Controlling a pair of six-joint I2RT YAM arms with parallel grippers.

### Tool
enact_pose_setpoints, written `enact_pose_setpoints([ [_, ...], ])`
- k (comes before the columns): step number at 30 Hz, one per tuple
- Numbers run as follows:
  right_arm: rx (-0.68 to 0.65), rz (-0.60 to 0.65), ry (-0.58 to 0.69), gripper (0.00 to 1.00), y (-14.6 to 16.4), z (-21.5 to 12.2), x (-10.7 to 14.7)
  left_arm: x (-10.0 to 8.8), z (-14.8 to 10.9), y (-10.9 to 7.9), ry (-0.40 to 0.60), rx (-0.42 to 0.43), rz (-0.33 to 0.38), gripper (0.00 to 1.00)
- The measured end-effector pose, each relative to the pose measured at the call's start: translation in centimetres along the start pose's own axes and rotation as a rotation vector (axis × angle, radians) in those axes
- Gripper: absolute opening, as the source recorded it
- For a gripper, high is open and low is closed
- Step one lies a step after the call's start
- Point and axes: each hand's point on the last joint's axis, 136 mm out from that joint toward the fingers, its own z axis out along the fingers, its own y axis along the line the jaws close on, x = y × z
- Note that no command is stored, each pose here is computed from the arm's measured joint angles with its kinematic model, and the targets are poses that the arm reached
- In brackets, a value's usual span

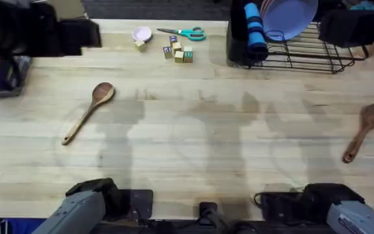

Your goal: Pick up the spoon on the table one by one and put them onto the rack

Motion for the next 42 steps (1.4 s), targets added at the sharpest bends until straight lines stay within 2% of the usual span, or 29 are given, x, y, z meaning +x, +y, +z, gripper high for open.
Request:
enact_pose_setpoints([
  [1, 0.000, 0.000, -0.001, 0.992, 0.0, 0.0, 0.0, 0.3, 0.1, 0.5, 0.012, -0.011, 0.009, 0.992],
  [2, 0.000, 0.000, 0.000, 0.992, 0.0, 0.0, 0.0, 1.3, 0.3, 1.5, 0.061, -0.017, 0.069, 0.991],
  [8, 0.000, -0.005, 0.000, 0.992, 0.0, 0.0, 0.0, 2.9, 1.3, 1.6, 0.136, 0.062, 0.226, 0.991],
  [12, 0.000, -0.019, 0.000, 0.992, 0.0, 0.0, 0.0, 3.6, 1.8, 2.0, 0.165, 0.089, 0.295, 0.992],
  [19, 0.000, -0.023, 0.000, 0.992, 0.0, 0.0, 0.0, 4.5, 3.2, 2.7, 0.226, 0.106, 0.328, 0.992],
  [24, 0.000, -0.023, 0.000, 0.992, 0.0, 0.0, 0.0, 6.4, 3.8, 2.3, 0.320, 0.151, 0.337, 0.992],
  [25, 0.000, -0.023, 0.000, 0.992, 0.0, 0.0, 0.0, 7.0, 4.8, 3.1, 0.359, 0.160, 0.351, 0.993],
  [26, 0.000, -0.023, 0.000, 0.992, 0.0, 0.0, 0.0, 7.8, 5.5, 4.3, 0.395, 0.158, 0.333, 0.993],
  [32, 0.000, -0.023, 0.000, 0.992, 0.0, 0.0, 0.0, 9.3, 7.3, 6.7, 0.447, 0.141, 0.285, 0.995],
  [36, 0.000, -0.024, 0.000, 0.992, 0.0, 0.0, 0.0, 10.2, 8.3, 6.8, 0.480, 0.169, 0.316, 0.995],
  [42, 0.000, -0.024, 0.000, 0.992, 0.0, 0.0, 0.0, 12.1, 11.2, 6.8, 0.505, 0.197, 0.349, 0.995],
])
